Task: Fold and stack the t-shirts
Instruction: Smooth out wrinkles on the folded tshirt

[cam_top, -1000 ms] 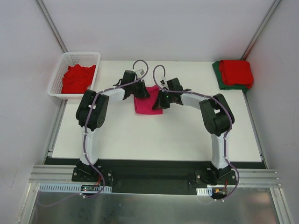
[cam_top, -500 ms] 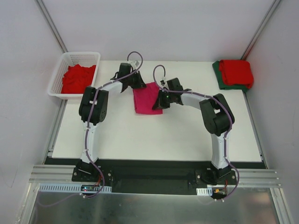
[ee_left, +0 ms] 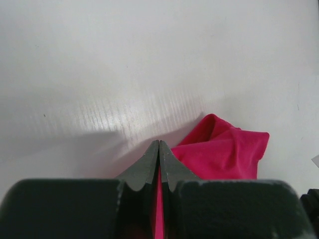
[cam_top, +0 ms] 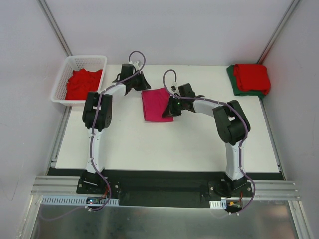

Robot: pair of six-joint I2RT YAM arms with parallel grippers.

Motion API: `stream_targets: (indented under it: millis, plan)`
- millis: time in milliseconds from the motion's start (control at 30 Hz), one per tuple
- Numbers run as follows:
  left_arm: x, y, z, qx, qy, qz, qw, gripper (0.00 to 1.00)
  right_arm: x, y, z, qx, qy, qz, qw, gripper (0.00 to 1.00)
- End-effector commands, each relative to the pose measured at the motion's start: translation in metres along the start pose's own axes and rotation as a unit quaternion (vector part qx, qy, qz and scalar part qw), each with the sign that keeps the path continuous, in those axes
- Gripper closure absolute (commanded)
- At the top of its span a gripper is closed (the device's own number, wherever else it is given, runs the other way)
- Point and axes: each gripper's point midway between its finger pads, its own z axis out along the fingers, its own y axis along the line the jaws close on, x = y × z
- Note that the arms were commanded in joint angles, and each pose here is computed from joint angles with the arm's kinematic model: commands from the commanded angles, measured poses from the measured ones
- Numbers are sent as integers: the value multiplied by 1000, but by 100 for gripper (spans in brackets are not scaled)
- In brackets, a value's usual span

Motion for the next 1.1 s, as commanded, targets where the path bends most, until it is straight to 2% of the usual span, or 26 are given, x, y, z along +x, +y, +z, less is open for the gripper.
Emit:
stream_targets:
  millis: [0, 133, 333, 733, 1067]
  plan:
    - [-56, -68, -52, 57, -59, 39, 996, 100, 10, -12, 0, 24, 9, -1, 1000, 99]
    - [-57, -93, -75, 88, -59, 42, 993, 100, 8, -11, -1, 24, 7, -1, 1000, 99]
    - [-28, -104, -83, 119, -38, 23, 992, 100, 6, -9, -1, 22, 5, -1, 1000, 99]
    - [36, -96, -47, 135, 16, -11, 991, 100, 7, -11, -1, 24, 6, 1, 1000, 99]
    - [56, -104, -21, 147, 41, -18, 988, 100, 8, -12, 0, 25, 7, 1, 1000, 99]
